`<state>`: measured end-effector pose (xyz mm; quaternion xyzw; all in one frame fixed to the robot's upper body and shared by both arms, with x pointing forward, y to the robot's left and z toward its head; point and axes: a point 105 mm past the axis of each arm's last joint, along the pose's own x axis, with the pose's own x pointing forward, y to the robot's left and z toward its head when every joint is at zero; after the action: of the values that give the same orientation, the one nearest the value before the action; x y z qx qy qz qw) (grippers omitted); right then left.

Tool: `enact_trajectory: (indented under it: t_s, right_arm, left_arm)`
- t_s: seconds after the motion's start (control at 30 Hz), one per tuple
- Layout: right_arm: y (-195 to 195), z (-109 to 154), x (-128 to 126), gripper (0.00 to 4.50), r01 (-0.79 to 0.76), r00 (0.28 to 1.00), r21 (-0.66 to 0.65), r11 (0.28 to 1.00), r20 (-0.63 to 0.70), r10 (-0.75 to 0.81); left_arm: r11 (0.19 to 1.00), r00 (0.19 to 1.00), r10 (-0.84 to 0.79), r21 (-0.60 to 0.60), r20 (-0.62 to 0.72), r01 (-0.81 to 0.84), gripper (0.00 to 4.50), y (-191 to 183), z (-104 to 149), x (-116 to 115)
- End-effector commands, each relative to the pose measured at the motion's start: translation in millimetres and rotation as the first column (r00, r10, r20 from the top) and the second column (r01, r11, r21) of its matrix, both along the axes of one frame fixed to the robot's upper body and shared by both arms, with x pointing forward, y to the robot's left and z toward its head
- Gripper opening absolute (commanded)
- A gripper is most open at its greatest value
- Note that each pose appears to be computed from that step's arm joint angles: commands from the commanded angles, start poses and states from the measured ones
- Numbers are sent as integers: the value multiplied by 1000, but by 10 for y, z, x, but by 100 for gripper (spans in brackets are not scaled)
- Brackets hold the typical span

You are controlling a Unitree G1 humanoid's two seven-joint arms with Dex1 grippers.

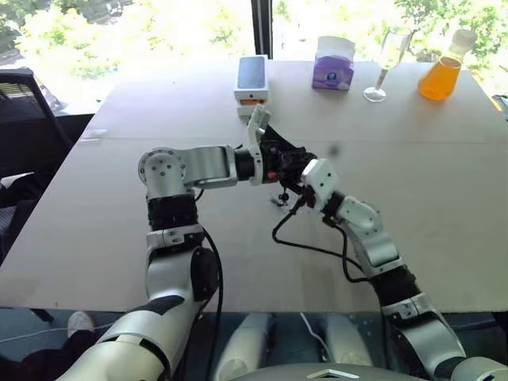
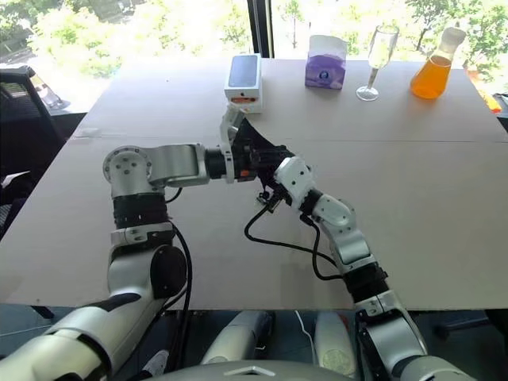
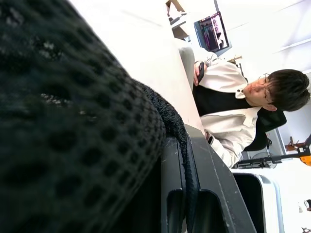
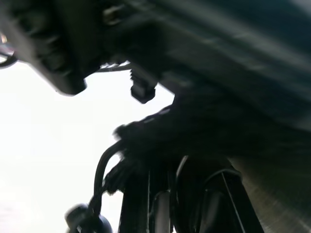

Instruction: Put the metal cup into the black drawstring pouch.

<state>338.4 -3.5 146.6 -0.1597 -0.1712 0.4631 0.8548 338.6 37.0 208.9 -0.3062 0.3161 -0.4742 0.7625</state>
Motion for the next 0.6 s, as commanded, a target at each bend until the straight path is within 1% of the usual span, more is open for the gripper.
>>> enact_trajectory:
  t_s: [0.03,0.07,0.13,0.17,0.27,0.33,0.37,0.43,0.47,0.5,0.53,0.6]
  right_arm:
    - [267,-9,-137,4,-122,990,-106,987,64,129]
    - [252,-3,-115,4,-110,992,-87,990,54,115]
    - [219,-70,-106,4,-103,992,-137,985,62,112]
    - [189,-100,-92,4,-91,994,-135,987,45,98]
    - [64,-27,6,4,-12,998,47,999,-67,16]
    - [-50,36,93,4,58,987,180,982,-155,-30]
    - [-96,47,116,4,76,983,213,974,-179,-38]
    - [-48,11,29,4,15,992,126,992,-126,1]
    - [51,-44,-80,4,-60,996,6,998,-61,61]
    - [141,-109,-180,4,-126,992,-106,986,-15,126]
    - [206,-148,-238,4,-164,985,-186,969,18,171]
    - [262,-180,-286,4,-196,975,-266,944,54,217]
  left_arm:
    - [988,987,-151,-32,45,153,0,-279,132,-179]
    - [987,986,-160,-28,49,161,0,-277,123,-200]
    - [984,983,-176,-28,53,178,0,-235,98,-249]
    - [983,982,-180,-29,50,182,0,-199,74,-271]
    - [982,982,-185,-25,40,186,0,-61,-24,-354]
    - [982,982,-187,4,31,186,0,4,-119,-409]
    - [983,983,-182,20,24,181,0,19,-165,-420]
    - [985,985,-172,34,27,171,0,-14,-182,-404]
    - [986,985,-166,27,34,165,0,-75,-147,-369]
    - [987,986,-160,26,42,159,0,-142,-116,-329]
    - [989,988,-149,29,47,148,0,-202,-93,-281]
    - [991,989,-134,31,53,133,0,-269,-66,-219]
